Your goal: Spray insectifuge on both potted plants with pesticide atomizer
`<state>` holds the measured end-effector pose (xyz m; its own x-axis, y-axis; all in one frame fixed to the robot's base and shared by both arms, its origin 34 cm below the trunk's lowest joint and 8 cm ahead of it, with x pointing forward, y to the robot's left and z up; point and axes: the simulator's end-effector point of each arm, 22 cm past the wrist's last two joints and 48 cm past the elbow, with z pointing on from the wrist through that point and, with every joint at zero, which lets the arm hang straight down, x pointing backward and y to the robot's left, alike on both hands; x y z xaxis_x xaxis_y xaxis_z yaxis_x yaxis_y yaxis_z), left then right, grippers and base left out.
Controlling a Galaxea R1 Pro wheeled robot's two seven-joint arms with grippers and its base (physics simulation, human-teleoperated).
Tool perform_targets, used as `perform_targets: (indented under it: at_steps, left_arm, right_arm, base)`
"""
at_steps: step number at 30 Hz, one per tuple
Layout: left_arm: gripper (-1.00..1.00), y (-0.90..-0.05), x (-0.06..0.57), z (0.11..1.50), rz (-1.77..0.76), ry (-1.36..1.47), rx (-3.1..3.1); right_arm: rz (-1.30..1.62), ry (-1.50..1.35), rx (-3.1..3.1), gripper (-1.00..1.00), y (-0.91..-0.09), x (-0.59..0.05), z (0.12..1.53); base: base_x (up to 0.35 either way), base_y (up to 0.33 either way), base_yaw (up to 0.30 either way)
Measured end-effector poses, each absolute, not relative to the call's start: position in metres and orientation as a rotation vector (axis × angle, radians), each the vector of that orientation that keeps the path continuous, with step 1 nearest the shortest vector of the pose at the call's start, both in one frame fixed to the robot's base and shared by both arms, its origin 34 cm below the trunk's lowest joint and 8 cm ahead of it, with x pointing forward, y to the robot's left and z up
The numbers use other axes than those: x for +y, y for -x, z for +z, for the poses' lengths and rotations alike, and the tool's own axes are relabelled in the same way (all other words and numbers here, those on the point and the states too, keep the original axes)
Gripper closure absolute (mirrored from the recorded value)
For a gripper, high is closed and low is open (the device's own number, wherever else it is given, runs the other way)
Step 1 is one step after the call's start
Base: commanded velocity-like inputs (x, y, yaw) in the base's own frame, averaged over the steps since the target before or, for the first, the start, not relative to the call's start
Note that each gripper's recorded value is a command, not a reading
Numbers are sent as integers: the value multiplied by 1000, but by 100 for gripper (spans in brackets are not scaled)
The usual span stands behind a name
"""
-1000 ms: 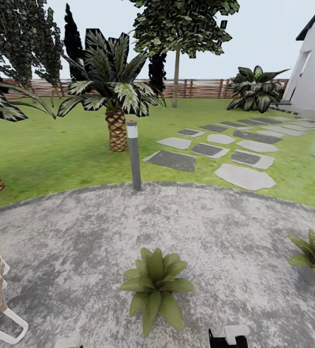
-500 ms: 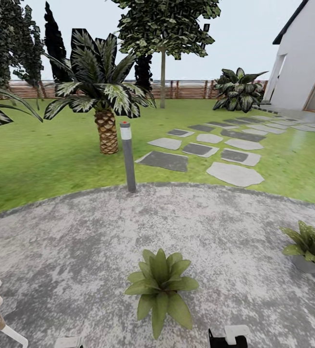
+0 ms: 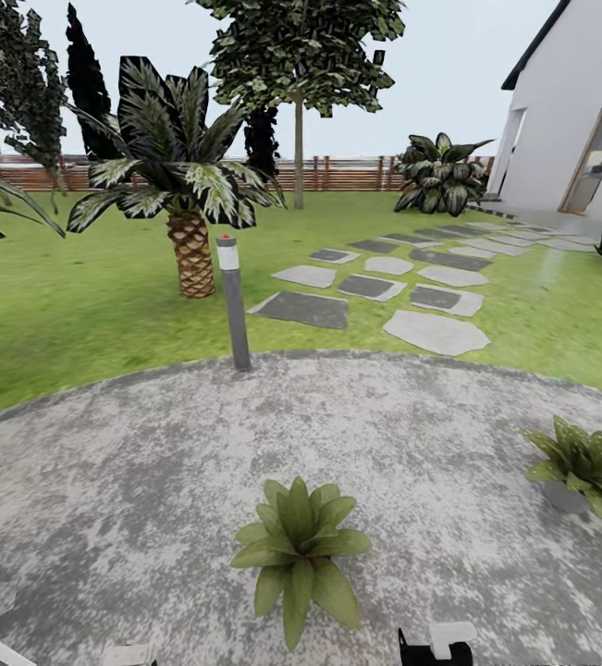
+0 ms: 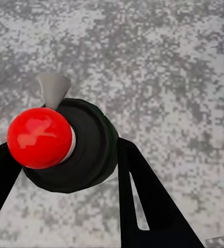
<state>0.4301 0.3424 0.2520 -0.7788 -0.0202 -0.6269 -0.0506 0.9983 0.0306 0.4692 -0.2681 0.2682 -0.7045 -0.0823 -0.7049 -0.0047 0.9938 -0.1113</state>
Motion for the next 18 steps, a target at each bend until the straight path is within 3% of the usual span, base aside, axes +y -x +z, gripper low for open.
perform_targets:
  at_steps: [11,18]
  left_arm:
    - [100,-438,327,254,-12,-83,2463]
    - [100,-419,307,272,-445,-792,2467]
  right_arm:
    - [-117,97,2343,-100,-472,-264,270]
    - [97,838,2063,-100,-502,-151,302]
  base:
    - [0,0,-5]
    - [0,0,0]
